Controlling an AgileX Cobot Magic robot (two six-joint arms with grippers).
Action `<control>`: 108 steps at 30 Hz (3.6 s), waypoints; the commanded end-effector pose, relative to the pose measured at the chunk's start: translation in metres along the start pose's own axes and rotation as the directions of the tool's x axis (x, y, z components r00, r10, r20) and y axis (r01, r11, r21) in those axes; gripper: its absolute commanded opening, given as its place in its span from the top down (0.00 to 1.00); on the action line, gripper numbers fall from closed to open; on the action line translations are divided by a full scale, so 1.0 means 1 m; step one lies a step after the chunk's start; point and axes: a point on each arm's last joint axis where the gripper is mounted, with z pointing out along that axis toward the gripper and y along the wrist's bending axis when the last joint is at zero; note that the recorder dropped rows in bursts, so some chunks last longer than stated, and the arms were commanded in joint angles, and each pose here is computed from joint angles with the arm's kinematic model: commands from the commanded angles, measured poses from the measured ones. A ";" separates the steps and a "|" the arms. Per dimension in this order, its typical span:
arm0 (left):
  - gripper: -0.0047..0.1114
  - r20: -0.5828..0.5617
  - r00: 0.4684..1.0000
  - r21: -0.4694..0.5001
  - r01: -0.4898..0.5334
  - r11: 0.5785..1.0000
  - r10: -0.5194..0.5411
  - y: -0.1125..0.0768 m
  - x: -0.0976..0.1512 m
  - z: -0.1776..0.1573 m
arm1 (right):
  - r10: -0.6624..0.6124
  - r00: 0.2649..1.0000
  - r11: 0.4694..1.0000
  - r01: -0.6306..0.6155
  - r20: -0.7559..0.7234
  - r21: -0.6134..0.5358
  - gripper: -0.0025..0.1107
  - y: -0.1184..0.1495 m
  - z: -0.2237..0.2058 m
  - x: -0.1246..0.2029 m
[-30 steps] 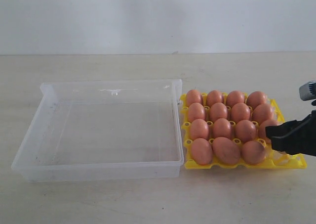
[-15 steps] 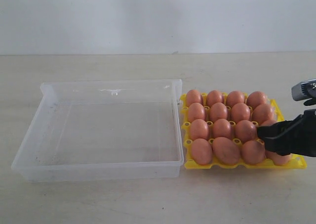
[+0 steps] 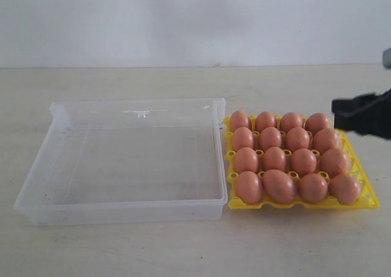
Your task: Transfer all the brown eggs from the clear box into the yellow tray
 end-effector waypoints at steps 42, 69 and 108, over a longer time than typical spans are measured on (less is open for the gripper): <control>1.00 0.005 1.000 0.014 0.028 0.999 -0.028 -0.001 -0.001 0.000 | -0.276 0.829 0.948 0.149 0.487 0.283 0.98 0.062 -0.253 -0.001; 1.00 0.005 0.999 0.016 0.036 0.999 -0.036 -0.001 -0.001 0.000 | -0.038 0.988 0.904 -0.030 0.151 0.426 0.98 0.030 -0.163 0.110; 1.00 0.003 0.999 0.019 0.043 0.999 -0.043 -0.002 -0.001 0.000 | -0.071 0.988 0.879 -0.003 0.136 0.478 0.98 0.027 -0.165 0.109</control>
